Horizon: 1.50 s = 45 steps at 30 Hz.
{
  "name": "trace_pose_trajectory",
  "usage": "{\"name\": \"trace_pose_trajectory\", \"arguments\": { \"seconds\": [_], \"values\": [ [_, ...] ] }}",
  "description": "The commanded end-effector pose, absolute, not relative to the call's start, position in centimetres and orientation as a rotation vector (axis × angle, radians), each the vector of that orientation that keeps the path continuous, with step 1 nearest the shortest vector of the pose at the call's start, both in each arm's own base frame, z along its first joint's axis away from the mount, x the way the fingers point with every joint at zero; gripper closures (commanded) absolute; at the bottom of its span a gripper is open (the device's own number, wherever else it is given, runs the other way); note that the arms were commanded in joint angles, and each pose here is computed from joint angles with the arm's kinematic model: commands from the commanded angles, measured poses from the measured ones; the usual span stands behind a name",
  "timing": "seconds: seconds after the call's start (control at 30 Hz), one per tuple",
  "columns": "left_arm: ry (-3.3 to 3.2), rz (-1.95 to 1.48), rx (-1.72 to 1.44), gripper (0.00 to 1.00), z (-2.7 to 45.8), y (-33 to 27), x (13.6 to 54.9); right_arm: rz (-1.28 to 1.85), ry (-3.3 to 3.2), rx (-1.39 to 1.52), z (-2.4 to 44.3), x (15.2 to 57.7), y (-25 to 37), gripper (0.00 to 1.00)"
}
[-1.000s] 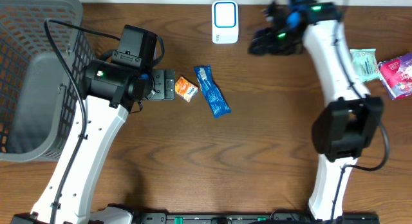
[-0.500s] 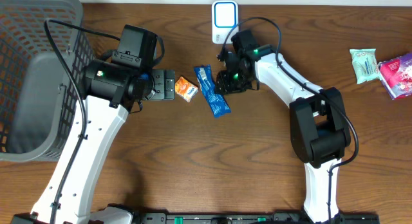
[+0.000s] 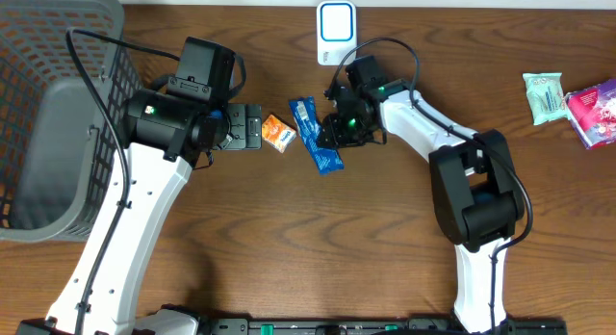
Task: Scan the item barcode
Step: 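Reach the right gripper to the blue snack bar and grasp it, then lift the blue bar with the right gripper and carry it right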
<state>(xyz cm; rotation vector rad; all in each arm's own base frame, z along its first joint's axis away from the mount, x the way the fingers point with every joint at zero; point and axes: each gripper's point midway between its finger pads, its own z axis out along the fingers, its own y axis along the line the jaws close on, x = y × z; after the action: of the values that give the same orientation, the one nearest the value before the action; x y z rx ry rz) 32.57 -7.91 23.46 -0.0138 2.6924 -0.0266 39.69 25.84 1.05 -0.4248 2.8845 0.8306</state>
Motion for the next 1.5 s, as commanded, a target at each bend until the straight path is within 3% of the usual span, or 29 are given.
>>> {"name": "trace_pose_trajectory", "arguments": {
  "seconds": [0.0,0.07,0.23,0.37,0.6,0.8,1.0,1.2,1.33,1.47],
  "values": [
    [2.693,-0.015,-0.034,0.02,23.5,-7.6,32.7,0.792,2.915,-0.430,-0.1,38.6,26.2,0.82],
    [2.693,-0.015,-0.034,0.02,23.5,-7.6,32.7,0.784,2.912,-0.432,-0.1,38.6,26.3,0.99],
    [2.693,-0.015,-0.034,0.03,23.5,-7.6,32.7,0.642,2.908,-0.361,0.2,40.1,24.7,0.99],
    [2.693,-0.015,-0.034,0.02,23.5,-7.7,32.7,0.194,2.807,-0.255,4.5,43.2,19.2,0.99],
    [2.693,-0.015,-0.034,0.02,23.5,-7.6,32.7,-0.481,2.642,-0.177,10.2,43.3,11.4,0.99],
    [2.693,-0.015,-0.035,0.02,23.5,-7.6,32.7,-0.831,2.586,-0.186,8.9,43.2,8.1,0.98],
    [2.693,-0.015,-0.034,0.02,23.5,-7.6,32.7,-1.118,2.582,-0.343,3.5,42.3,7.9,0.99],
    [2.693,-0.015,-0.034,0.02,23.5,-7.7,32.7,-1.129,2.602,-0.500,1.3,40.1,11.4,0.98],
    [2.693,-0.015,-0.034,0.02,23.5,-7.6,32.7,-0.970,2.593,-0.506,2.8,39.8,15.5,0.64],
    [2.693,-0.015,-0.034,0.02,23.5,-7.6,32.7,-0.831,2.623,-0.458,5.2,41.1,17.0,0.50]
  ]
}}
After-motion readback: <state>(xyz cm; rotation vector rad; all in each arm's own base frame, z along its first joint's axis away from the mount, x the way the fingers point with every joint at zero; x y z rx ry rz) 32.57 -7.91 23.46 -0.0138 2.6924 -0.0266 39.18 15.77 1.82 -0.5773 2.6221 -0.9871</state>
